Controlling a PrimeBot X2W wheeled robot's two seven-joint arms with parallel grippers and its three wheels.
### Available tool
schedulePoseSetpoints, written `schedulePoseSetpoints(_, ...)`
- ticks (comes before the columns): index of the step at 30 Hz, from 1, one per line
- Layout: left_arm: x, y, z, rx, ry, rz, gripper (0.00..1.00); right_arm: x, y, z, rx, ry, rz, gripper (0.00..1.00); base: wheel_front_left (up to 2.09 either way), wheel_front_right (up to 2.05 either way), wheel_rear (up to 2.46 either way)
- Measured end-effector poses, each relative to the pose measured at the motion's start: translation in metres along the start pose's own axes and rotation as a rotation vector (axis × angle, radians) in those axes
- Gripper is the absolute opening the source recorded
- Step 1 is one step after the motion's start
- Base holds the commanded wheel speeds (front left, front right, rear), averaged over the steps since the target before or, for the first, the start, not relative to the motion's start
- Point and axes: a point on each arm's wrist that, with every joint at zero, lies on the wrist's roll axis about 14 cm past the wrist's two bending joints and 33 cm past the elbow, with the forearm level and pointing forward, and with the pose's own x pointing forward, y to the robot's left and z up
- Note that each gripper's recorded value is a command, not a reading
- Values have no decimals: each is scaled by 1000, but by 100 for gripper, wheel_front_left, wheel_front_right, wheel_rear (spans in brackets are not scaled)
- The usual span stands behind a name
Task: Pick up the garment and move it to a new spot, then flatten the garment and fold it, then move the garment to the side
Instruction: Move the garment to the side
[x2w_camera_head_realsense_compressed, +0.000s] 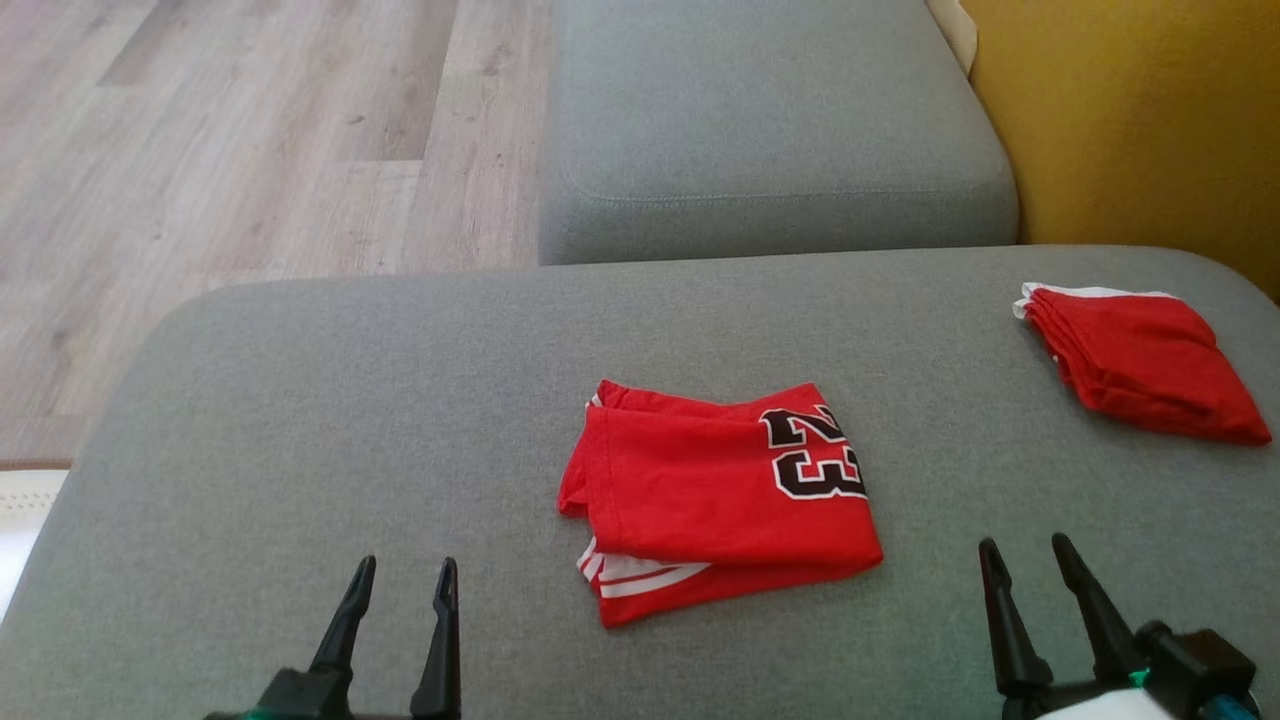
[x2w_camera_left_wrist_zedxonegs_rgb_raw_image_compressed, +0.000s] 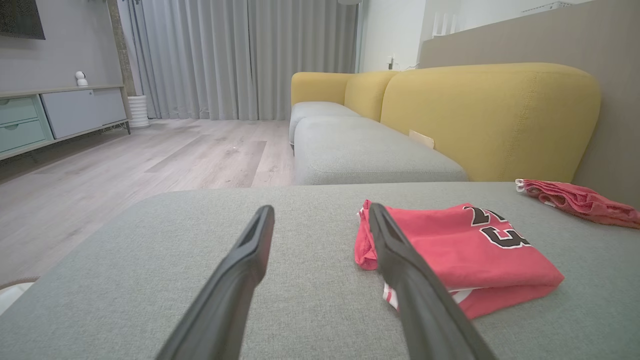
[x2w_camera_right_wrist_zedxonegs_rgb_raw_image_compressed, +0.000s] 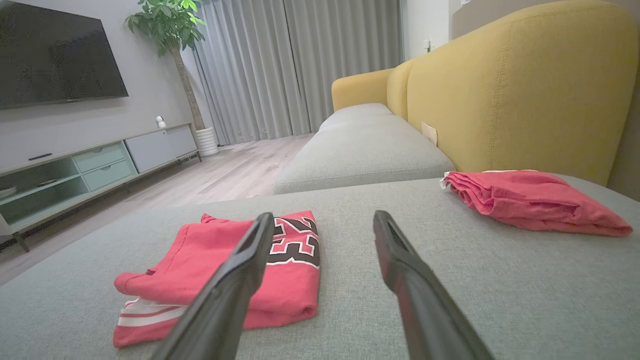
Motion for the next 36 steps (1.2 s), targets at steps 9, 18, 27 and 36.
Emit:
schedulePoseSetpoints(9,-3,1,-1,-1,4,6,100,0,3,-1,-5,2,10,100,0,0,0)
schedulePoseSetpoints(18,-5,4,-5,-5,16,17,100,1,5,-5,-7,21,21,100,0,0,0)
schedulePoseSetpoints(27,-3,3,-18,-15,67,21,100,12,13,-24,37,85,47,100,0,0,0)
schedulePoseSetpoints(36,8,-10,-33,-53,126,-13,100,78,11,-38,92,198,104,100,0,0,0)
